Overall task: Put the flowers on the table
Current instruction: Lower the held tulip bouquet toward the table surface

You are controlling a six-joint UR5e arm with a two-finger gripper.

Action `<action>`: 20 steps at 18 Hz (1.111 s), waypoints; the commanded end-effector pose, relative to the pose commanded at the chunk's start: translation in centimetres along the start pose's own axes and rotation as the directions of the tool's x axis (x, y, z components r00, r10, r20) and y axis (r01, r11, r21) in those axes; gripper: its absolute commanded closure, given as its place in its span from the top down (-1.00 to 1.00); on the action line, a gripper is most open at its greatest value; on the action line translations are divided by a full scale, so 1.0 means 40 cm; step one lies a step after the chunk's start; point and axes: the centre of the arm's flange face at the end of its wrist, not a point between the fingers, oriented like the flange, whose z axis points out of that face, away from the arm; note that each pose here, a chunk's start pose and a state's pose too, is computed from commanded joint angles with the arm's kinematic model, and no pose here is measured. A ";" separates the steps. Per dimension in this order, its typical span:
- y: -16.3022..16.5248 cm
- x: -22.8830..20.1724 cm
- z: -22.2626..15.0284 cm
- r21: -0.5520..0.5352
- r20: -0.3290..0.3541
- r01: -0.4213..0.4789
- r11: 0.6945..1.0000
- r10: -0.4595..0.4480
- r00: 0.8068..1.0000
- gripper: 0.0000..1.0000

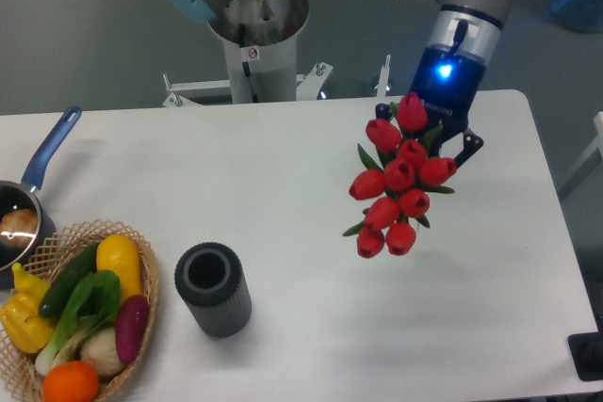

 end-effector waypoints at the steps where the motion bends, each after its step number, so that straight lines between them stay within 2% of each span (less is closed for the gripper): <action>1: 0.001 0.004 0.024 -0.043 -0.003 -0.014 0.999 0.014 1.000 -0.26; 6: 0.024 0.026 0.112 -0.227 -0.021 -0.081 0.971 0.078 0.997 -0.27; 11: 0.048 0.085 0.215 -0.421 -0.081 -0.179 0.889 0.160 0.984 -0.26; 16: 0.093 0.118 0.298 -0.460 -0.143 -0.193 0.866 0.143 0.979 -0.26; 20: 0.124 0.118 0.334 -0.498 -0.160 -0.193 0.845 0.130 0.979 -0.26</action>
